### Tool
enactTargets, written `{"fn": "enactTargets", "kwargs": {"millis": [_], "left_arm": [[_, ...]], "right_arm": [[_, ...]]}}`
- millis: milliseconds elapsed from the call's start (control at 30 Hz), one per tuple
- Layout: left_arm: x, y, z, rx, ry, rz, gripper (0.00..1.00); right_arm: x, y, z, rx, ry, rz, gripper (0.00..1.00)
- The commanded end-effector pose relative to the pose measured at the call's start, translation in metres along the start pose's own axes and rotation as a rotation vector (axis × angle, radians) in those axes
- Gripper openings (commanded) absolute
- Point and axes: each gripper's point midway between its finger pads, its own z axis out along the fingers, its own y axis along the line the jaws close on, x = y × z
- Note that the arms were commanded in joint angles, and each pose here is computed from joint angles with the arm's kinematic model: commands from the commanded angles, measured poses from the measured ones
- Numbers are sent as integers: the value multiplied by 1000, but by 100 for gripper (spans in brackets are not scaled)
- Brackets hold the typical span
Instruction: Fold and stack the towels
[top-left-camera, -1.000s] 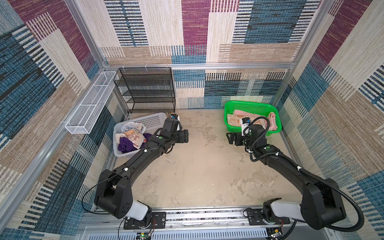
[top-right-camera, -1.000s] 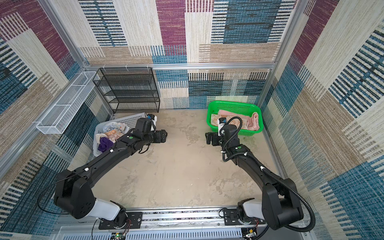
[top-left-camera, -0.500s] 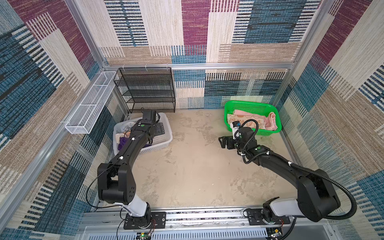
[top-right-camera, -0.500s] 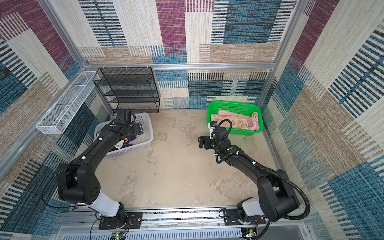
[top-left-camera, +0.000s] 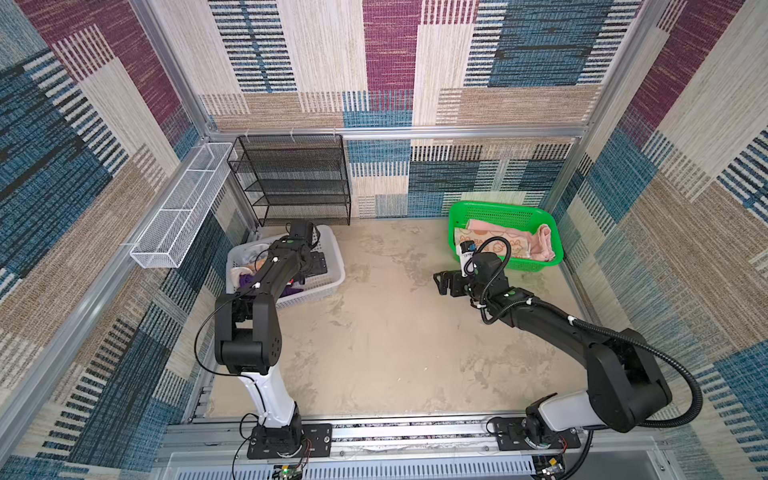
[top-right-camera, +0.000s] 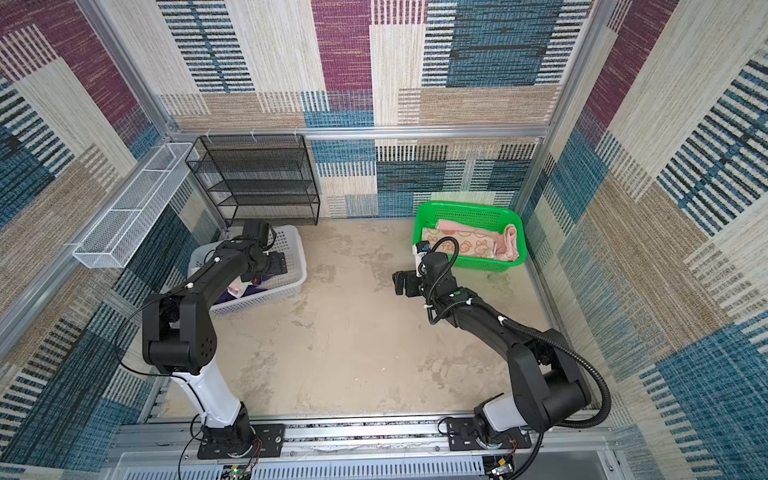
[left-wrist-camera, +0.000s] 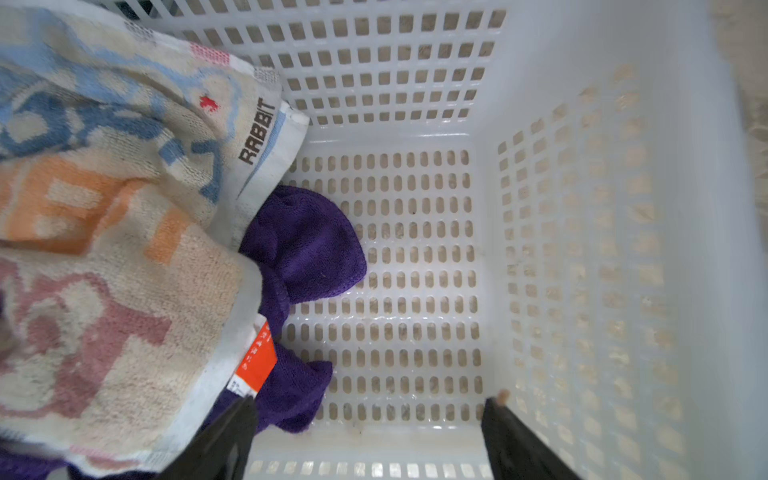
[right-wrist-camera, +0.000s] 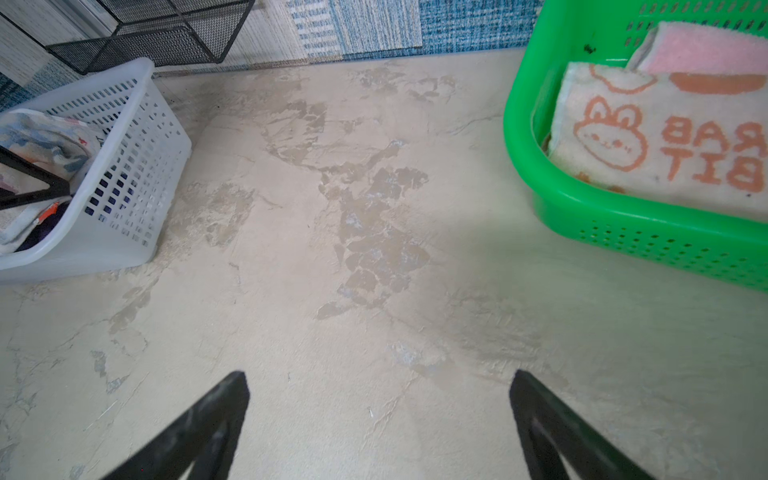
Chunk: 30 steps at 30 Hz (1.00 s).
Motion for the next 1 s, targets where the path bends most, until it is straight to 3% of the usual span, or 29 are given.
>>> {"fn": "enactTargets", "kwargs": {"millis": [0,233,633,833,967], "left_arm": [[8,-3,5,27,45,25,89],[7,-9,12,69,47,11,89],[2,2,17,20,71,-1,86],[-5,18,-4,-47,22,-14,85],[-6,45,-30,-171,-25,-31,87]], "right_arm": [[-10,2,1,1,-36,5,100],[-14,2,4,5,-39,3,100],[-9,0,10,10,-33,-2,100],[-5,-2,15,12,-24,-12,100],[0,-2,21,8,-11,-18,100]]}}
